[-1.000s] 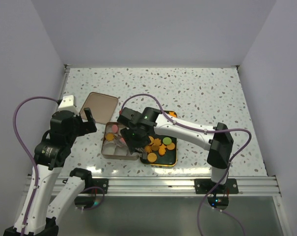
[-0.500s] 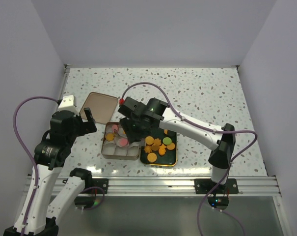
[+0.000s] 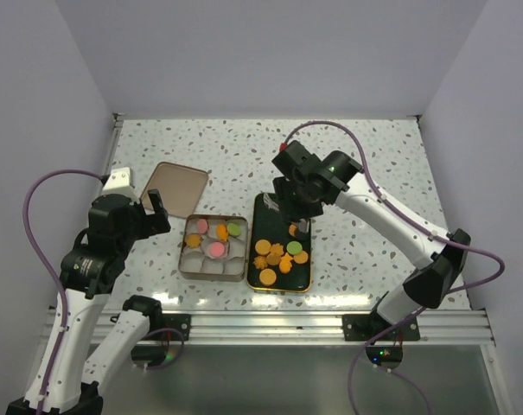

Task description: Pack the cookies

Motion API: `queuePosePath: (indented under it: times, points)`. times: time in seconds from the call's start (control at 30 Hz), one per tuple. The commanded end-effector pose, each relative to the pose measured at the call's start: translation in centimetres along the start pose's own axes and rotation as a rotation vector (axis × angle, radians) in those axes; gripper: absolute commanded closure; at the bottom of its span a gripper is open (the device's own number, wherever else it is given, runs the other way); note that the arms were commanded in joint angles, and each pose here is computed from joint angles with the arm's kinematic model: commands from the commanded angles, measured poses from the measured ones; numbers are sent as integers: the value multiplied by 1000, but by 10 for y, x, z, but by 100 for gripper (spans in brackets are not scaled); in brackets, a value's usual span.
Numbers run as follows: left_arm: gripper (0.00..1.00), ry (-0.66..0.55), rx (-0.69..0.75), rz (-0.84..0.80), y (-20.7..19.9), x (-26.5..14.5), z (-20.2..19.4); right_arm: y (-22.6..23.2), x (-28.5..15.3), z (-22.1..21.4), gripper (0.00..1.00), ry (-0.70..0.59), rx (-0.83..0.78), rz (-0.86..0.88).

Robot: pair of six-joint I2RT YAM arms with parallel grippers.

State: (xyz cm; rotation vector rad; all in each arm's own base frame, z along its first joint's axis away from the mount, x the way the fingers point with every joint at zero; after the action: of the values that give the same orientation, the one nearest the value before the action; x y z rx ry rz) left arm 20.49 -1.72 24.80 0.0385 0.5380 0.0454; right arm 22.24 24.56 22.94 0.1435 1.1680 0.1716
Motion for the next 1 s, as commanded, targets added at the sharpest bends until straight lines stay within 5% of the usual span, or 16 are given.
queuePosePath:
  times: [0.0, 0.97]
  points:
    - [0, -48, 22, -19, -3, 1, 11, -30, -1, -5, 46, 0, 4, -84]
    - [0, -41, 28, -25, -5, 3, 10, -37, 58, -13, 47, 120, -10, -167]
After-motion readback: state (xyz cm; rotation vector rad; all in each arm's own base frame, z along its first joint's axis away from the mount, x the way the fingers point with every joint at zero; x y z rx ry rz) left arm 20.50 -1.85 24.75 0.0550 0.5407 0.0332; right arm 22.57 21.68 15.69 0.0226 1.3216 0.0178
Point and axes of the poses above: each gripper's point midway between its finger pads, its own x axis out along the fingers, its own y axis along the line the jaws close on, z = x × y, the point moved 1 cm from there along -x, back along the fingers, and after that the axes turned 12 degrees about x, right-handed, at the moved point
